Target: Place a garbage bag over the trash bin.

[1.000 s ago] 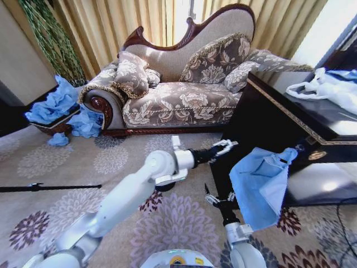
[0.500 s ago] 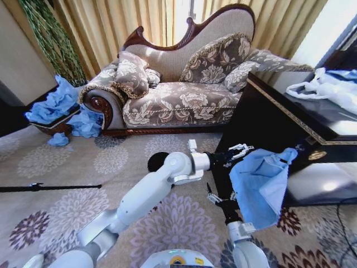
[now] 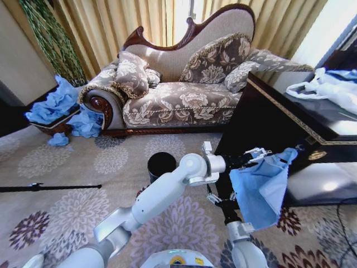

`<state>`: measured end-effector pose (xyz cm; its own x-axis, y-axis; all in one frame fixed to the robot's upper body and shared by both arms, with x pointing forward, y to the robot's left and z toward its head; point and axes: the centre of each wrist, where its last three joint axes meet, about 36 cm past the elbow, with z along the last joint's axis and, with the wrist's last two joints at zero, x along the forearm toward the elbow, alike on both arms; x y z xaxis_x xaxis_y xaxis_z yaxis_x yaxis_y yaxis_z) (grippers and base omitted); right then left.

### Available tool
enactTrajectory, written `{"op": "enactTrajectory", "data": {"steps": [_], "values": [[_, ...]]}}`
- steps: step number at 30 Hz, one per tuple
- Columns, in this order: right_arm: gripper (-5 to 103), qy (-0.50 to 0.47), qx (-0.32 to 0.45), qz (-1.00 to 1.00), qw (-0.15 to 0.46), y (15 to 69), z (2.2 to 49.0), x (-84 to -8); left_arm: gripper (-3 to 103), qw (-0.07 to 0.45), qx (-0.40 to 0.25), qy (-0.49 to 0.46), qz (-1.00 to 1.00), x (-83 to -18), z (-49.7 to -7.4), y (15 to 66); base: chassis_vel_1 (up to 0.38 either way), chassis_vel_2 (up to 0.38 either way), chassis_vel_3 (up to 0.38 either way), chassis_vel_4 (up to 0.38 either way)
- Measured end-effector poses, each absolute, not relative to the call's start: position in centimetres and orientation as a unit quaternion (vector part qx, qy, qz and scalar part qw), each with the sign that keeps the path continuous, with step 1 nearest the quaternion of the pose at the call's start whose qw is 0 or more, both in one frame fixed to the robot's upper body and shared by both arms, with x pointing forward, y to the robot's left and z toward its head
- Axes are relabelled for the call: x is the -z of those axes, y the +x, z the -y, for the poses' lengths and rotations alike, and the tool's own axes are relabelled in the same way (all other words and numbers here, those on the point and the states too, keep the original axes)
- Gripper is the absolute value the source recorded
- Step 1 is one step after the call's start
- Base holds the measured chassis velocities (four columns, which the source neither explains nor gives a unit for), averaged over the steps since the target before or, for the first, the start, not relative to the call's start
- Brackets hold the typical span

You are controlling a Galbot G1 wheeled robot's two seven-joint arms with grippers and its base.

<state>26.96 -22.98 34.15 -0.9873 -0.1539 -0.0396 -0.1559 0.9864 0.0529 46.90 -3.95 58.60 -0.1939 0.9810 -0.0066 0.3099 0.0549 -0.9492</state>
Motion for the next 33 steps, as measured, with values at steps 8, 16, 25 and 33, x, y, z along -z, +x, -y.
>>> {"op": "enactTrajectory", "data": {"steps": [8, 16, 25, 33], "values": [[100, -0.077, -0.030, -0.996, 0.015, 26.9, 22.8, -34.0, 71, 0.377, -0.446, -0.515, 0.628, -57.9, 4.4, 45.8, 0.000, 0.000, 0.000, 0.000], [100, -0.076, -0.029, -0.997, 0.011, 26.6, 22.6, -33.8, 49, 0.377, -0.446, -0.513, 0.629, -57.7, 4.4, 45.7, 0.000, 0.000, 0.000, 0.000], [100, -0.077, -0.028, -0.997, 0.004, 25.8, 22.6, -33.6, 12, 0.379, -0.448, -0.505, 0.633, -56.9, 4.6, 46.0, 0.000, 0.000, 0.000, 0.000], [100, -0.079, -0.028, -0.996, 0.005, 25.7, 22.4, -33.6, 0, 0.376, -0.450, -0.500, 0.637, -56.6, 5.1, 46.0, 0.000, 0.000, 0.000, 0.000]]}}
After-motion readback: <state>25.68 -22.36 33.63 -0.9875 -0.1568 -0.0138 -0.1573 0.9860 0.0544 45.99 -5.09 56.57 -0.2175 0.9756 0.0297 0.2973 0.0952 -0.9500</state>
